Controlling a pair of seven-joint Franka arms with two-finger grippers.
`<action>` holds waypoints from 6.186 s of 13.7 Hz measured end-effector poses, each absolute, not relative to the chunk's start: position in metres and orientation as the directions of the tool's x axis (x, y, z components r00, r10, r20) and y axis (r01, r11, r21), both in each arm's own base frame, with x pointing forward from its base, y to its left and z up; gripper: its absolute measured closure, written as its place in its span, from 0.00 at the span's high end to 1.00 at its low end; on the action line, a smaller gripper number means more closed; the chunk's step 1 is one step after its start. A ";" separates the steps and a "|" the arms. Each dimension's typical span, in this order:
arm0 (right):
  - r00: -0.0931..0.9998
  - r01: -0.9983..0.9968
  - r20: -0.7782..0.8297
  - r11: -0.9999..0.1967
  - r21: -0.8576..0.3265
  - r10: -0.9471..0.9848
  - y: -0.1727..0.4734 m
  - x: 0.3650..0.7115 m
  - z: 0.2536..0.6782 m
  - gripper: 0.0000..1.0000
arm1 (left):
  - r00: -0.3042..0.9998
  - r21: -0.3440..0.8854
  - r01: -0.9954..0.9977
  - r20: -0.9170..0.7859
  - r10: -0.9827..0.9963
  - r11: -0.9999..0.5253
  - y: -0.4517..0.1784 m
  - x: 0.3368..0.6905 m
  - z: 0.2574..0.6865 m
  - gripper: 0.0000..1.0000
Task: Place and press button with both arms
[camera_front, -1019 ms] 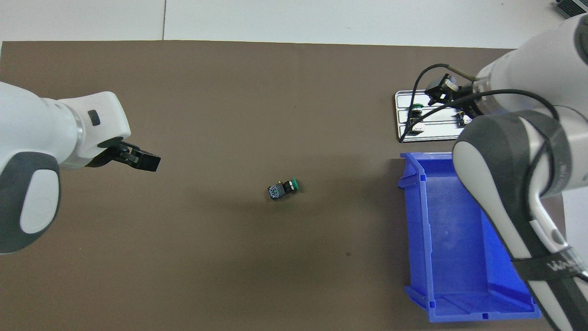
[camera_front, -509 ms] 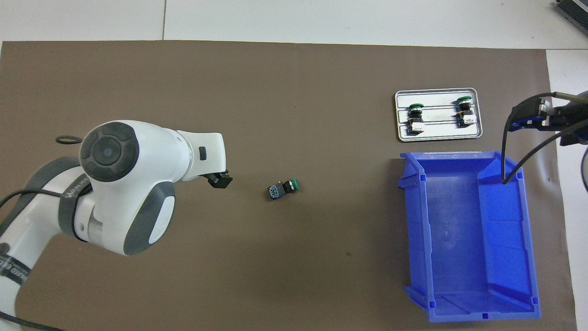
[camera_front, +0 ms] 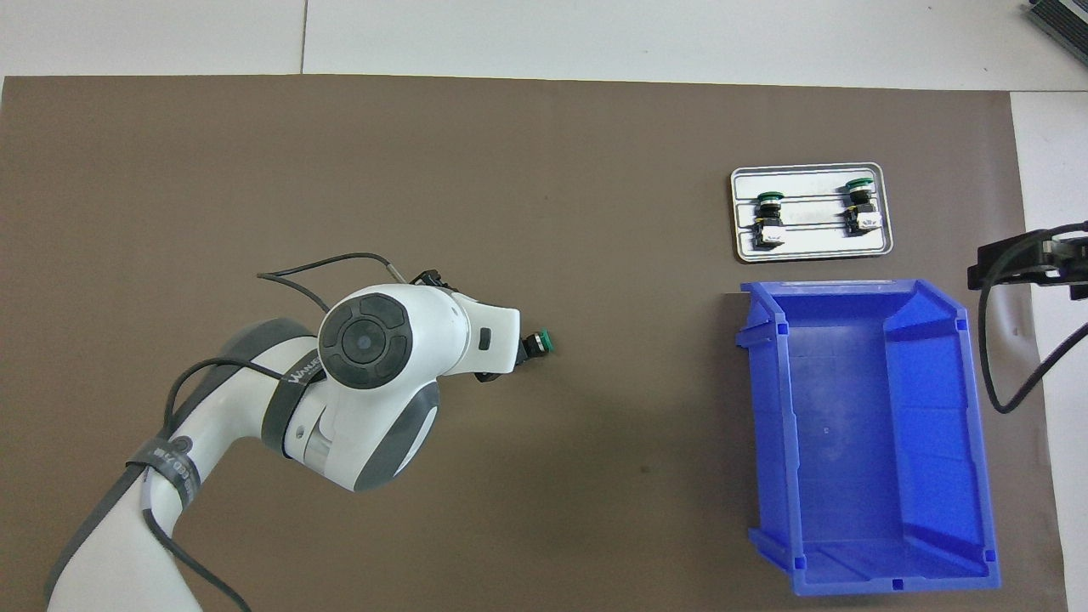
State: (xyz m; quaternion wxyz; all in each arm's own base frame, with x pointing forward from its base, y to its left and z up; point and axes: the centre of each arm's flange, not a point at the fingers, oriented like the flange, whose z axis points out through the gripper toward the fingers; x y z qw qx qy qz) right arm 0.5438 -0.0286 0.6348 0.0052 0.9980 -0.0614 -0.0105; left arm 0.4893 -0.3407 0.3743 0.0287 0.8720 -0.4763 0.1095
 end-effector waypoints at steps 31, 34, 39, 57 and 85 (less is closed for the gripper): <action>0.989 -0.143 -0.043 -0.990 -0.006 -0.142 -0.017 0.536 0.636 1.00 | 0.589 0.065 -0.790 0.358 -0.724 -0.610 -0.387 0.500 0.344 0.40; 0.989 -0.142 -0.043 -0.990 -0.006 -0.142 -0.017 0.536 0.636 1.00 | 0.645 0.136 -0.741 0.415 -0.641 -0.658 -0.357 0.520 0.358 0.40; 0.989 -0.142 -0.043 -0.990 -0.006 -0.142 -0.017 0.536 0.636 1.00 | 0.642 0.262 -0.739 0.552 -0.532 -0.621 -0.292 0.549 0.349 0.40; 0.989 -0.142 -0.043 -0.990 -0.006 -0.142 -0.017 0.536 0.636 1.00 | 0.340 0.277 -0.832 0.939 -0.048 -0.480 -0.258 0.471 0.255 0.40; 0.989 -0.142 -0.043 -0.990 -0.006 -0.142 -0.017 0.536 0.636 1.00 | 0.359 0.277 -0.841 0.929 -0.095 -0.465 -0.186 0.460 0.245 0.62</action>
